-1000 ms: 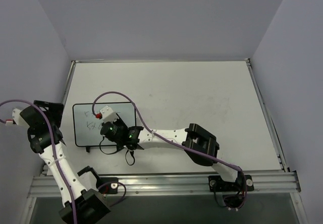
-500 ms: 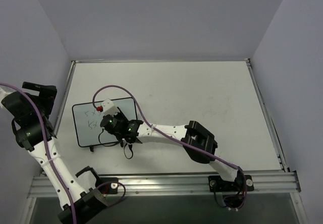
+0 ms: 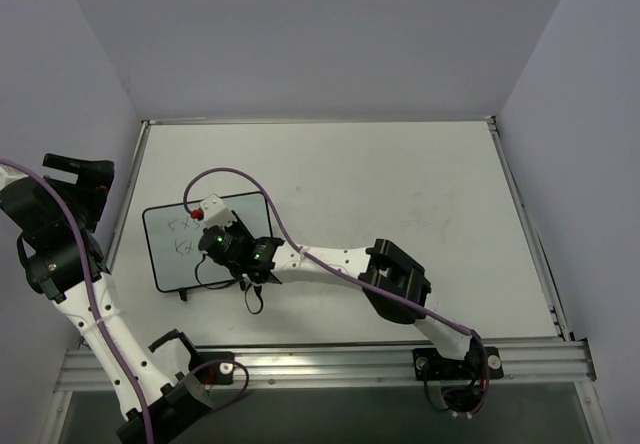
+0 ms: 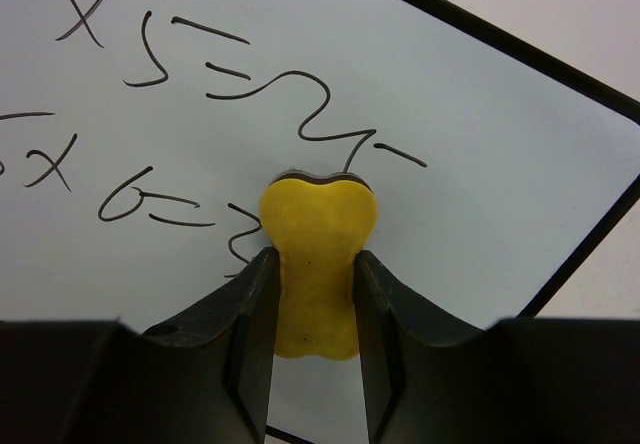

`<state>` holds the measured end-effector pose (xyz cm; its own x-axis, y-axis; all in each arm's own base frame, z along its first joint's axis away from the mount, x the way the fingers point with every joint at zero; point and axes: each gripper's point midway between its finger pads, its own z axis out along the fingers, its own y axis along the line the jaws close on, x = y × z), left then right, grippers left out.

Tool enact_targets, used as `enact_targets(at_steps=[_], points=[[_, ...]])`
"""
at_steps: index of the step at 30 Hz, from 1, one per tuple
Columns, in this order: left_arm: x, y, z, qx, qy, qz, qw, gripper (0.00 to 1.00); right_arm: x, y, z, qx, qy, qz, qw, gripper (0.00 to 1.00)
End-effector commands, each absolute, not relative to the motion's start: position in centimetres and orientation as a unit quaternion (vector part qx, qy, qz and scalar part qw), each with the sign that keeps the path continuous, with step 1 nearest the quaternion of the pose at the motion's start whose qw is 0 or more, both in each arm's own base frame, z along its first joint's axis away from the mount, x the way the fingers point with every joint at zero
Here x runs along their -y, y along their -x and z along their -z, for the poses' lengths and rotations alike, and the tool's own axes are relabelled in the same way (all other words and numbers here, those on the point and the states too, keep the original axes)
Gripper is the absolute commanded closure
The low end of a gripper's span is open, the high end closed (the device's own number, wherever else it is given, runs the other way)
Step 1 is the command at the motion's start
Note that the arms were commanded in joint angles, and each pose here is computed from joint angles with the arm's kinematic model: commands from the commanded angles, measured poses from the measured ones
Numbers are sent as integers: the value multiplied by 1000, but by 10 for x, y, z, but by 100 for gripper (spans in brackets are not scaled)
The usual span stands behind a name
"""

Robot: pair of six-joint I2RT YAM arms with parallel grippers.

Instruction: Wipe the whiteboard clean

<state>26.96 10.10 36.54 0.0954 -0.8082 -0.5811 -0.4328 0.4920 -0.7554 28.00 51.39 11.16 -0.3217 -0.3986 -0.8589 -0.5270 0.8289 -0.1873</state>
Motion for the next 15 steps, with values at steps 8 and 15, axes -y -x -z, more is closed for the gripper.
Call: enact_targets(at_steps=[8, 15], points=[[-111, -288, -320, -656, 498, 176, 540, 6, -529, -261, -86, -813, 299, -89, 492, 97], [-130, -304, -248, -655, 536, 166, 506, 5, -525, -259, -83, -815, 302, -91, 487, 97]])
